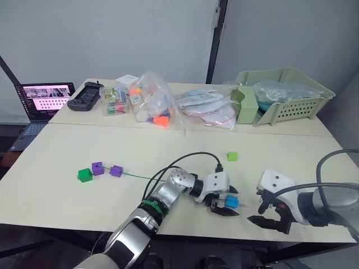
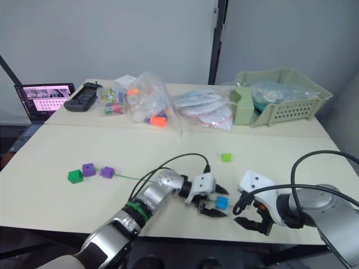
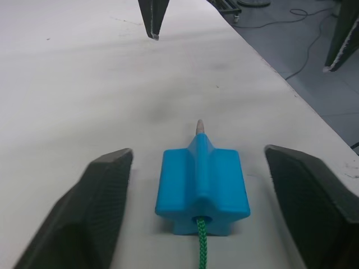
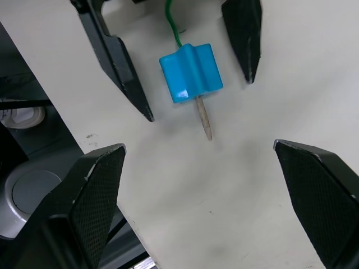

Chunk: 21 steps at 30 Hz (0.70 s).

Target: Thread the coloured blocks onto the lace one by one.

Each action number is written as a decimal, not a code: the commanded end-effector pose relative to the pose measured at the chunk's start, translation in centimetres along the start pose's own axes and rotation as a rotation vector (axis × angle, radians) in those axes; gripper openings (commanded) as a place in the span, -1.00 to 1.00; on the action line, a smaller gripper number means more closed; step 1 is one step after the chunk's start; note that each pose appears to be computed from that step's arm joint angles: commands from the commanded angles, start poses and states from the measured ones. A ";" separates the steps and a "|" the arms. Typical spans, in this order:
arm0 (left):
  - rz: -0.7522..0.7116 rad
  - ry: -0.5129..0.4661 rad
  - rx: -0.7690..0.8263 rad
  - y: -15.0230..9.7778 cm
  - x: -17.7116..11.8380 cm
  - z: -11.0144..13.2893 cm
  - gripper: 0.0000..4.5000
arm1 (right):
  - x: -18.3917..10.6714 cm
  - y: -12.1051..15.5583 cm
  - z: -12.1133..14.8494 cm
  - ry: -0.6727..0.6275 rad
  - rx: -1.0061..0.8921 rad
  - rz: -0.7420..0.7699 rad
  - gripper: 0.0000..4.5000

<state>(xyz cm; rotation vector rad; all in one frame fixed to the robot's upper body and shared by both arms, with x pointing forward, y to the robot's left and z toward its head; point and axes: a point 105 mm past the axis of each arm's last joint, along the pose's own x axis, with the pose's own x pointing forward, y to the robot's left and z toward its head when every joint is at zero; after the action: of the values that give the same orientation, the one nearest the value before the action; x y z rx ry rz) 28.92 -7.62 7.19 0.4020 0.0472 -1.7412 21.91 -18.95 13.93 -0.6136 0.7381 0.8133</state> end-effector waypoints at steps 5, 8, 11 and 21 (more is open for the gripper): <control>0.010 -0.022 0.049 0.5 0.1 1.2 -0.37 | 0.8 0.1 1.0 -0.054 -0.050 -0.010 1.00; 0.008 -0.013 0.053 0.5 -0.2 1.0 -0.37 | 2.1 -0.3 0.6 -0.027 -0.128 -0.027 1.00; 0.011 -0.011 0.054 0.5 -0.4 1.0 -0.37 | 3.1 -1.2 0.1 0.004 -0.206 -0.052 1.00; 0.021 -0.003 0.053 0.7 -0.7 0.9 -0.37 | 4.9 -1.7 0.0 0.005 -0.273 -0.013 0.33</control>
<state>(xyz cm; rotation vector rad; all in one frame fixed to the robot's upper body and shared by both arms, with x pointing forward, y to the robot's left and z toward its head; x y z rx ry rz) 29.25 -7.04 7.17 0.4259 0.0428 -1.7303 25.18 -18.08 9.86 -0.8364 0.6685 0.9095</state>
